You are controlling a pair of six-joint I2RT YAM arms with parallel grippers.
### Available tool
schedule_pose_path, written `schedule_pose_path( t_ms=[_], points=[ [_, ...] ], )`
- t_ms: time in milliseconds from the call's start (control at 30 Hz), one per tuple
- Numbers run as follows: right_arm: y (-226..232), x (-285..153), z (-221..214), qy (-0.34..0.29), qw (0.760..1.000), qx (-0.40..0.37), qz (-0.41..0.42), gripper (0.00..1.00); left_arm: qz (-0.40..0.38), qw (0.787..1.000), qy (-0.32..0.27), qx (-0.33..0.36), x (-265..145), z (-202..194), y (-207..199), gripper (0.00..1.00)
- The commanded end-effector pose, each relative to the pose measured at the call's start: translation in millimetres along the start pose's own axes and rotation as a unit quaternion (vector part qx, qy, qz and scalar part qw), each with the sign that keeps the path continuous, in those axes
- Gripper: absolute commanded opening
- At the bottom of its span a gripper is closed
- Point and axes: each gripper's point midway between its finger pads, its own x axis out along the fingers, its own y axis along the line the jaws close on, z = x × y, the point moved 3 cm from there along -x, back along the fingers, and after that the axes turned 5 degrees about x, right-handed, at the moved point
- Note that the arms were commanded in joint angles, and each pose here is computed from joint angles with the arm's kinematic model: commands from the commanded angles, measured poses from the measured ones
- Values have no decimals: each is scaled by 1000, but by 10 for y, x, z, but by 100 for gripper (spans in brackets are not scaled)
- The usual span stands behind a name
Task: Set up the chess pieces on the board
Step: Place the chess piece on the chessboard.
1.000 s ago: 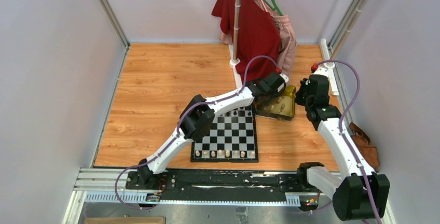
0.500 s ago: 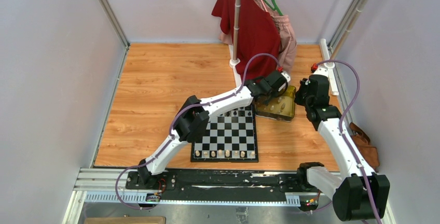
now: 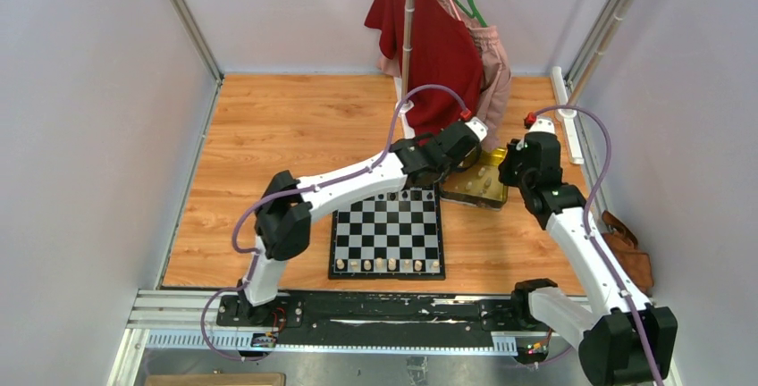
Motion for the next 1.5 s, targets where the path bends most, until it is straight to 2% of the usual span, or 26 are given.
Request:
schedule_pose_path(
  t_ms=[0,300,567,1067,1467],
  points=[
    [230,-108,-113,19,998,-40,36,0,38,999,-1,-11,-357,-206,132,0],
    [690,-304,-434,52,988,-112,89,0,60,997,10,-48,-830,-971,168,0],
    [945,-412,-779,93,974,-168,122,0,61,995,10,-75,-1100,-1424,124,0],
    [1318,-493,-1277,125,953,-231,153,0,45,992,-4,-120,-1338,-1892,23,0],
    [1470,-563,-1623,151,938,-264,165,0,35,993,7,-111,-1287,-2133,-148,0]
  ],
)
